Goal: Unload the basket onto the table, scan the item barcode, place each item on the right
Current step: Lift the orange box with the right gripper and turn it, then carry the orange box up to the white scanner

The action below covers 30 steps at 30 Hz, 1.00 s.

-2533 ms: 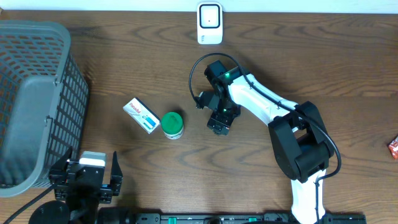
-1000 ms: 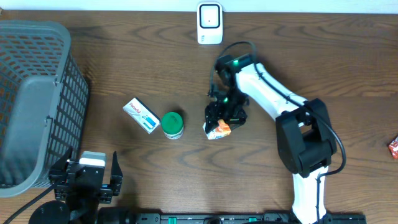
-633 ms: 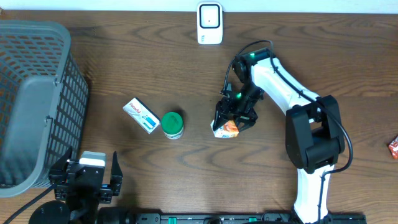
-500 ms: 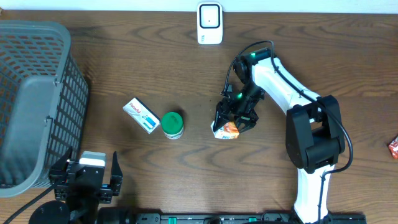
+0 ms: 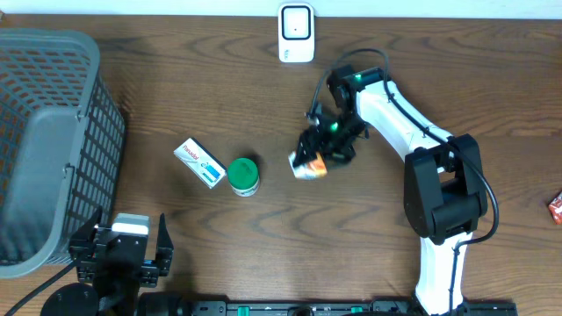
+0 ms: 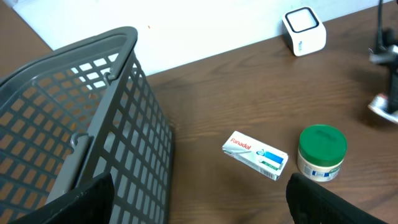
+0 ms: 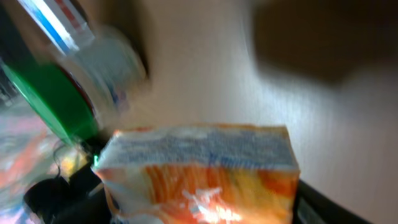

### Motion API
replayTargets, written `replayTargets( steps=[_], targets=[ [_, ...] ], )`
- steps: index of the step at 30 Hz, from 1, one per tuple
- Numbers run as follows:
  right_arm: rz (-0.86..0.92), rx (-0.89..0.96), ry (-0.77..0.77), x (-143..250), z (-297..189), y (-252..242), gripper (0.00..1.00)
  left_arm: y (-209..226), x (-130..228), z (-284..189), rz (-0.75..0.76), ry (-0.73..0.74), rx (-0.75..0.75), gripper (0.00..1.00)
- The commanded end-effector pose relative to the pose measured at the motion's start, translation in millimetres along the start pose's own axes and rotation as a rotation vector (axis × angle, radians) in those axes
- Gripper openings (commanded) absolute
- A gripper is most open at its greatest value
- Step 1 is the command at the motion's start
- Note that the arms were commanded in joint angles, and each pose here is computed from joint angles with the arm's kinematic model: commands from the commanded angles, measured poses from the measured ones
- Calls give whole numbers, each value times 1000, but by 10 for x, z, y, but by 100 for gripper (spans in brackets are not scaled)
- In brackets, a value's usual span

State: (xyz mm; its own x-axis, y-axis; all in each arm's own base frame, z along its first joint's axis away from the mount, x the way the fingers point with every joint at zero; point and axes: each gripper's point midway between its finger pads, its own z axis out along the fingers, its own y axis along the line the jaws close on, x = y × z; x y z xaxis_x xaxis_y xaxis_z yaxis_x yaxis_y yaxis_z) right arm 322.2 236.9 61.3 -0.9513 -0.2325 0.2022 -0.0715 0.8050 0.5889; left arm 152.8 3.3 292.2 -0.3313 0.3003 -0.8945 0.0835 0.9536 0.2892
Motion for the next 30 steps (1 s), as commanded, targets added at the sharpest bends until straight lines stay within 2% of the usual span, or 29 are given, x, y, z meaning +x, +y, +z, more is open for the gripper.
replayTargets(
  steps=[1, 4, 8, 12, 14, 23, 28, 30],
  targets=[
    [-48, -108, -110, -329, -41, 209, 62, -3, 3, 5, -12, 2, 2, 86],
    [-145, -197, -212, -595, -127, 430, 61, -2, 3, 5, -12, 2, 2, 86],
    [-203, -234, -333, -891, -282, 600, 58, -3, 4, 5, -12, 3, 2, 87],
    [-335, -237, -475, -1176, -542, 816, 58, -3, 3, 5, -12, 2, 2, 86],
    [-385, -183, -556, -1329, -673, 841, 59, -3, 3, 5, -12, 2, 2, 86],
    [-521, 265, -959, -2037, -1276, 656, 63, -3, 4, 5, -12, 3, 2, 86],
    [-578, 346, -1101, -2324, -1413, 644, 63, -3, 3, 5, -12, 2, 2, 86],
    [-572, 370, -1173, -2492, -1456, 566, 59, -3, 3, 5, -12, 2, 2, 87]
  ],
)
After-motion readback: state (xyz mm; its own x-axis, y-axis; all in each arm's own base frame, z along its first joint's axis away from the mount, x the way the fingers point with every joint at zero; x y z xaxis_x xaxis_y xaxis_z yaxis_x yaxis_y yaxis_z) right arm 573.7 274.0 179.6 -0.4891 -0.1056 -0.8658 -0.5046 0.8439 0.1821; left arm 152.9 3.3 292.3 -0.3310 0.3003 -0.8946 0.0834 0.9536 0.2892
